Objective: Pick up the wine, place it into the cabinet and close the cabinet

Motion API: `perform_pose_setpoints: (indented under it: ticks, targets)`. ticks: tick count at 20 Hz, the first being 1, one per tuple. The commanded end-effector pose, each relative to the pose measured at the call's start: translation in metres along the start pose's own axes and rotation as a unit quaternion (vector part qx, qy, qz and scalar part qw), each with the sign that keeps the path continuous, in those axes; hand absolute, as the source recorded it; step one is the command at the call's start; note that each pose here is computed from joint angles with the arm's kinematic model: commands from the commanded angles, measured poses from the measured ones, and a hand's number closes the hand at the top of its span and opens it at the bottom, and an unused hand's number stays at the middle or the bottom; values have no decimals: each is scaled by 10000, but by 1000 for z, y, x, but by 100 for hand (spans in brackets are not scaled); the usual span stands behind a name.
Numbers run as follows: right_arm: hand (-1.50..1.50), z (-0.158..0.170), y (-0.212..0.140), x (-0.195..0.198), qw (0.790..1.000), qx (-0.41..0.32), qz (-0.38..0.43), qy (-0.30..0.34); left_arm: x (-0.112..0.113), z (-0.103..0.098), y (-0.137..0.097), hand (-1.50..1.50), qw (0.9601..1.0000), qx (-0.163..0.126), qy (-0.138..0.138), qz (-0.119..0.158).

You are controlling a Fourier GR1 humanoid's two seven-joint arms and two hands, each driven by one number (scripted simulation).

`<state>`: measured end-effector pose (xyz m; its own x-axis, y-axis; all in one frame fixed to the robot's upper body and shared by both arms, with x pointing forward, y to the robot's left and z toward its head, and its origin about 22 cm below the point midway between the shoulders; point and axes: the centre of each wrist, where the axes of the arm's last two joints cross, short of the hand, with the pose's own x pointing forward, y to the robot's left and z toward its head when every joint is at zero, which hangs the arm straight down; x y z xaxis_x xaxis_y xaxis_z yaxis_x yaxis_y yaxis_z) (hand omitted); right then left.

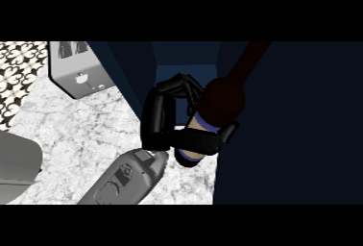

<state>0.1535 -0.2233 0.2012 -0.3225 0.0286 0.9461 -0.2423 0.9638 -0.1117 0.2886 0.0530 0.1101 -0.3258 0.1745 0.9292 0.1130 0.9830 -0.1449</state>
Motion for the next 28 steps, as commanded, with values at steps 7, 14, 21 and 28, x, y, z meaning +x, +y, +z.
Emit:
perform_pose_setpoints:
  ticks: [7, 14, 21, 28]
  targets:
    - [-150, 24, 0, 27, 9992, 79, -179, -342, -41, 3, 19, 150, 9998, 178, 42, 64]
    - [-150, 13, 7, 17, 9993, 137, -245, -240, -59, -6, 16, 150, 9980, 231, 40, -594]
    - [-150, 17, 2, 6, 9987, 173, -209, -424, -70, -4, 19, 150, 9965, 432, -6, -719]
    - [-150, 19, 5, 17, 9992, -11, -235, -335, -70, -23, 38, 150, 9959, 673, -91, -600]
